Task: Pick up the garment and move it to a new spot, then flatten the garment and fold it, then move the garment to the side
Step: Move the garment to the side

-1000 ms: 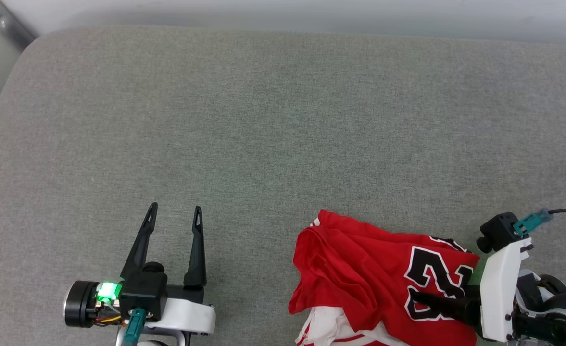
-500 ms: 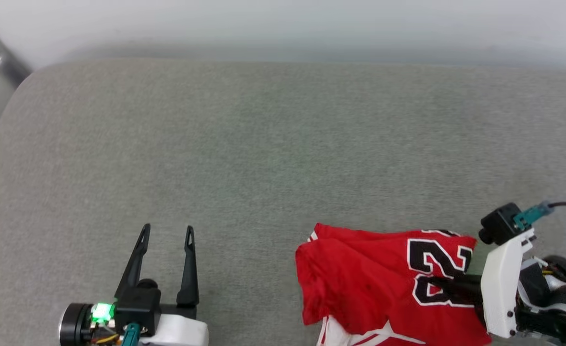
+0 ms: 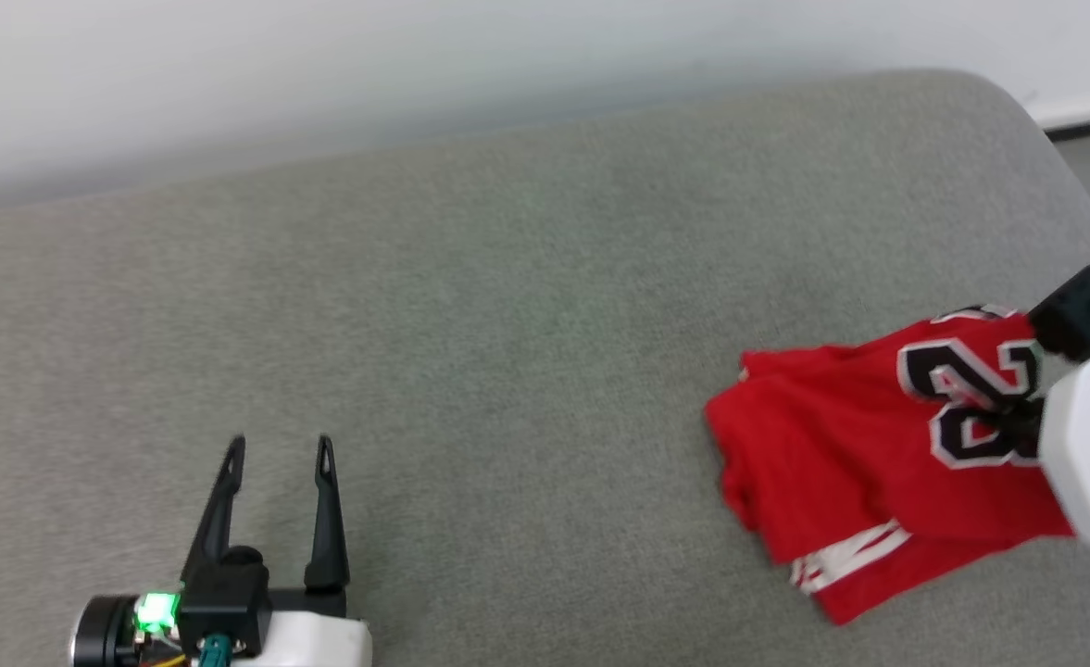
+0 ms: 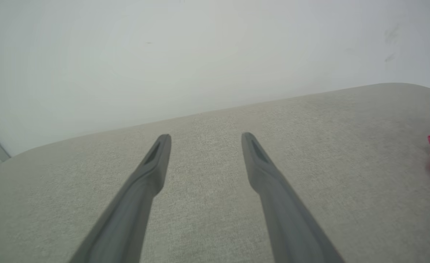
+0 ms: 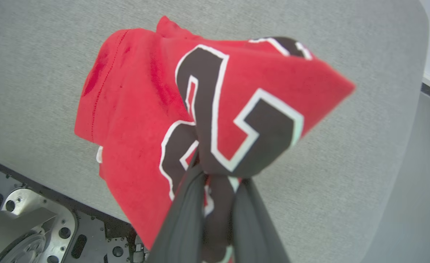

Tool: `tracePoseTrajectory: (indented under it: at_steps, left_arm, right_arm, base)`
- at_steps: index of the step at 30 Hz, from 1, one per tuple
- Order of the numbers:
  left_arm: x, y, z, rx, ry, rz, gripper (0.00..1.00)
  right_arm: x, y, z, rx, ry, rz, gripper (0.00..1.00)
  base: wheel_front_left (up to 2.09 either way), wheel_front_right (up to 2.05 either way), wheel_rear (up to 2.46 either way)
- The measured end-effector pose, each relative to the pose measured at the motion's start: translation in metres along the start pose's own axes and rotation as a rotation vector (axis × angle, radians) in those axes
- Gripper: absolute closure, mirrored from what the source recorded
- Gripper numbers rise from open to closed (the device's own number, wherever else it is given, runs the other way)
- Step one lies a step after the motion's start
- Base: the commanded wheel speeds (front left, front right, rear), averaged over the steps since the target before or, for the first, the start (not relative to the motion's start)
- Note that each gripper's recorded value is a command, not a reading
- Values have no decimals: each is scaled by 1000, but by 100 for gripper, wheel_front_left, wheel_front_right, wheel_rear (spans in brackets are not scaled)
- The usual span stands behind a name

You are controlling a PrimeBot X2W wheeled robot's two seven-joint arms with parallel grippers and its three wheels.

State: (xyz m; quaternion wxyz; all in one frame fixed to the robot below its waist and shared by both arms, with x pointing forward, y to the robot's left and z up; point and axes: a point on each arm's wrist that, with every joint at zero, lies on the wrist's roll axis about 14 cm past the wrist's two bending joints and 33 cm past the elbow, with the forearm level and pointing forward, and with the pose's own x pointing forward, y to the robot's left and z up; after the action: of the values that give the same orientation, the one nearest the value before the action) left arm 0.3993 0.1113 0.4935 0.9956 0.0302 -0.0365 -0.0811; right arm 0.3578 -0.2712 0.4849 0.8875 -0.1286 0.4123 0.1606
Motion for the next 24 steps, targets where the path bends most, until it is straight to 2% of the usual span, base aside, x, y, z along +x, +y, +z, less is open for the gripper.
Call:
tracePoseTrajectory:
  at_steps: [8,16,21,24]
  left_arm:
    - [49,-20,-24,1,1,-107,0]
    - [74,-17,-59,-2,33,-121,0]
    - [78,-11,-72,-9,48,-105,0]
    - [80,-6,-74,-7,47,-87,0]
  right_arm:
    - [7,-105,-32,57,107,-279,100]
    - [15,-188,-64,153,213,-504,100]
    - [22,-216,-80,195,253,-589,100]
    - [34,-220,-87,210,271,-600,100]
  base:
    - [0,0,0]
    - [0,0,0]
    - [0,0,0]
    - [0,0,0]
